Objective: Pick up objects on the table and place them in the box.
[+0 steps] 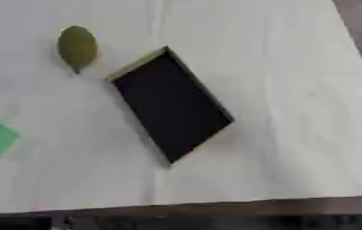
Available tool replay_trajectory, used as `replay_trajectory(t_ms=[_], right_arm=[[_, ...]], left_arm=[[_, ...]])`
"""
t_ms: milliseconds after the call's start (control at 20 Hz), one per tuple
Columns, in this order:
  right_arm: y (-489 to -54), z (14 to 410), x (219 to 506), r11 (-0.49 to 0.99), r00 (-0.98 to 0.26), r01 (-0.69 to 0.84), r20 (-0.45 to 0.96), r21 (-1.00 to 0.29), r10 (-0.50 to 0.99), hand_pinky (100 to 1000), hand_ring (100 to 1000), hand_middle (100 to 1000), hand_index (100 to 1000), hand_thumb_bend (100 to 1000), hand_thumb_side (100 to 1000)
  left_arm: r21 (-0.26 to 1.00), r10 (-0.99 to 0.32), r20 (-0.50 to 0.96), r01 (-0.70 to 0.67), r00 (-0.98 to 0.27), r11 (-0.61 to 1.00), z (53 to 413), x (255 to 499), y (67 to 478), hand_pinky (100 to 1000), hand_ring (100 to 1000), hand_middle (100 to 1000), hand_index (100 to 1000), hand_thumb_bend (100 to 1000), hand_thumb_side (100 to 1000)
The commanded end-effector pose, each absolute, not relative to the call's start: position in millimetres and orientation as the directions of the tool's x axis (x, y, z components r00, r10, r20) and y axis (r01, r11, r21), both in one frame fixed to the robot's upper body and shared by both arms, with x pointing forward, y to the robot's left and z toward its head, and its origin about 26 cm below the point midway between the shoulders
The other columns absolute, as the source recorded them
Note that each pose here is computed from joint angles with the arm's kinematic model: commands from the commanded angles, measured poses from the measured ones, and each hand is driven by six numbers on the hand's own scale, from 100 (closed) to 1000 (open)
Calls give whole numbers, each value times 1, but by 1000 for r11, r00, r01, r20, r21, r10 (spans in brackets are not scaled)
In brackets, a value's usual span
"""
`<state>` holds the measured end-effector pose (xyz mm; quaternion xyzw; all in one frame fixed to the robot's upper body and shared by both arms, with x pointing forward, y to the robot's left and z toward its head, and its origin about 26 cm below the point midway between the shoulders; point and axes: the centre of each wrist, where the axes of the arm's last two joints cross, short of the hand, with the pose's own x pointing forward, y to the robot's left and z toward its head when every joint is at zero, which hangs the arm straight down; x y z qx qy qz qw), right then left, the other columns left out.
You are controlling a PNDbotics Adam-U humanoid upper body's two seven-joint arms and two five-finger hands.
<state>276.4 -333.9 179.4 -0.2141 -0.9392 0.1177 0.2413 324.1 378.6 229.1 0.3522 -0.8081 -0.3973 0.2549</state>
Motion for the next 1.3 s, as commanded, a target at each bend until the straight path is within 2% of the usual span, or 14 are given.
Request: replay_trajectory(t_ms=[50, 200, 500, 700, 950, 1300], right_arm=[[-337, 187, 274, 864, -795, 359, 369, -354, 482, 893, 876, 607, 897, 100, 582], [-337, 188, 274, 862, -794, 362, 367, -354, 484, 893, 876, 607, 897, 100, 583], [-337, 188, 274, 861, -793, 365, 365, -354, 487, 893, 875, 606, 897, 100, 582], [-337, 187, 274, 859, -791, 365, 366, -359, 490, 893, 874, 605, 897, 100, 582], [-337, 187, 274, 858, -790, 362, 368, -365, 490, 893, 872, 602, 897, 100, 582], [-336, 187, 274, 858, -790, 357, 372, -369, 488, 893, 870, 597, 898, 100, 583]], left_arm=[[880, -794, 29, -362, -607, 308, 246, 322, 389, 840, 795, 768, 912, 265, 384], [910, -797, -15, -338, -604, 239, 251, 322, 394, 839, 796, 769, 912, 271, 388], [928, -795, -32, -313, -606, 201, 252, 320, 397, 843, 802, 781, 918, 285, 393], [951, -796, -72, -282, -601, 127, 254, 320, 399, 866, 837, 833, 932, 362, 370], [975, -774, -154, -222, -614, -17, 253, 324, 401, 895, 870, 872, 954, 452, 268], [967, -726, -248, -126, -642, -220, 250, 334, 406, 918, 886, 867, 947, 566, 128]])
